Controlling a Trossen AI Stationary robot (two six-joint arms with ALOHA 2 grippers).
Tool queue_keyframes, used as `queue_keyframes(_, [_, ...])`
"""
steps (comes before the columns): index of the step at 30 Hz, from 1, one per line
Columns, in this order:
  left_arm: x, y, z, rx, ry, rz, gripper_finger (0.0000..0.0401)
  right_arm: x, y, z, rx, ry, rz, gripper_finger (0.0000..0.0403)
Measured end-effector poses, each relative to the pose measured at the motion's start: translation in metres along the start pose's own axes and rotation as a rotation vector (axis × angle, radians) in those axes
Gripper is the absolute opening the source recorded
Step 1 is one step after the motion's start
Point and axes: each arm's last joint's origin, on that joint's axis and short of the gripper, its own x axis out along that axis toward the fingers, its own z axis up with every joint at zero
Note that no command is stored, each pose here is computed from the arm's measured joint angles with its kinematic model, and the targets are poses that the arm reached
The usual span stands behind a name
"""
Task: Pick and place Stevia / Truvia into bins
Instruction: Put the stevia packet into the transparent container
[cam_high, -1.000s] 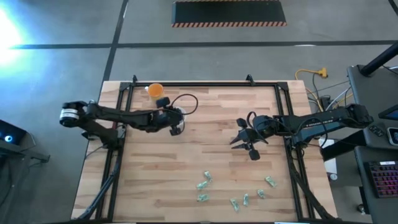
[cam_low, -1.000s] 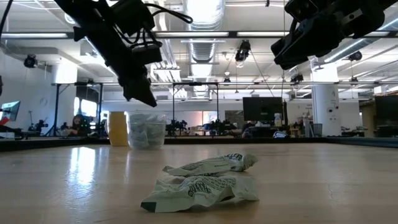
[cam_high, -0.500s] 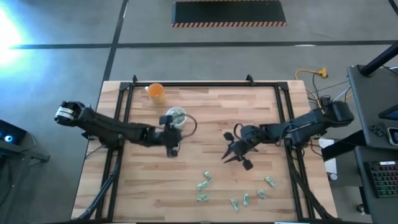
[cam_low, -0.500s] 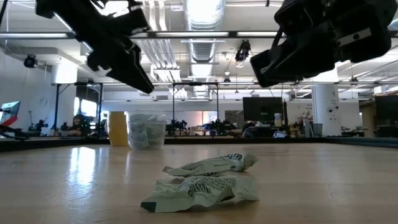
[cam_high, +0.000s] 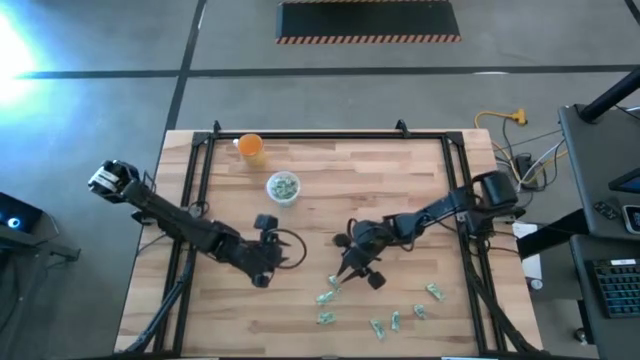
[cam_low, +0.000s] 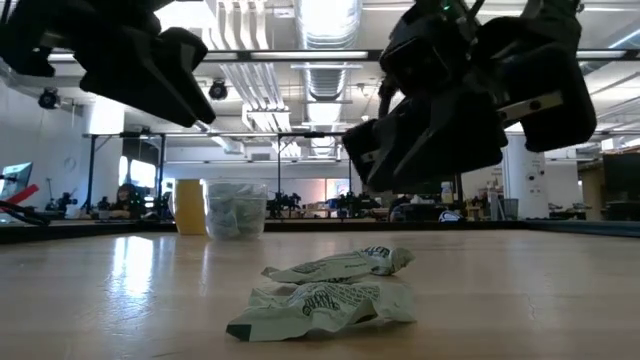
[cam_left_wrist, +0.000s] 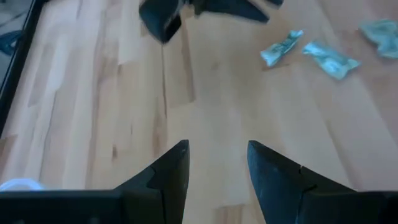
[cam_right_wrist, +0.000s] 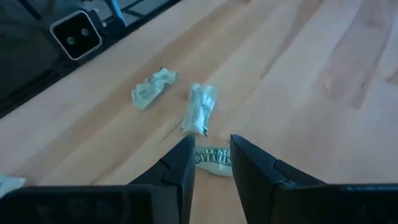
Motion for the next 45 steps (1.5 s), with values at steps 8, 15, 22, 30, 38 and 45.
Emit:
queue_keyframes(8, [-0.005, -0.003, 0.002, -0.002, -0.020, -0.019, 0.0146, 0.020, -0.008, -0.008, 0.050, 0.034, 0.033, 0.0121])
queue_keyframes(15, [-0.009, -0.003, 0.003, -0.024, -0.033, -0.028, 0.0146, 0.035, -0.014, -0.017, 0.094, 0.073, 0.041, 0.0157])
queue_keyframes(22, [-0.011, -0.004, 0.003, -0.024, -0.039, -0.032, 0.0146, 0.036, -0.016, -0.012, 0.115, 0.113, 0.048, 0.0178])
queue_keyframes(30, [-0.012, -0.006, 0.003, -0.018, -0.041, -0.040, 0.0146, 0.036, -0.015, -0.011, 0.123, 0.102, 0.077, 0.0180])
queue_keyframes(38, [-0.012, -0.006, 0.003, -0.018, -0.041, -0.040, 0.0146, 0.036, -0.014, -0.007, 0.188, 0.079, 0.157, 0.0187])
queue_keyframes(45, [-0.012, -0.006, 0.003, -0.018, -0.041, -0.040, 0.0146, 0.039, -0.015, -0.005, 0.186, 0.085, 0.083, 0.0187])
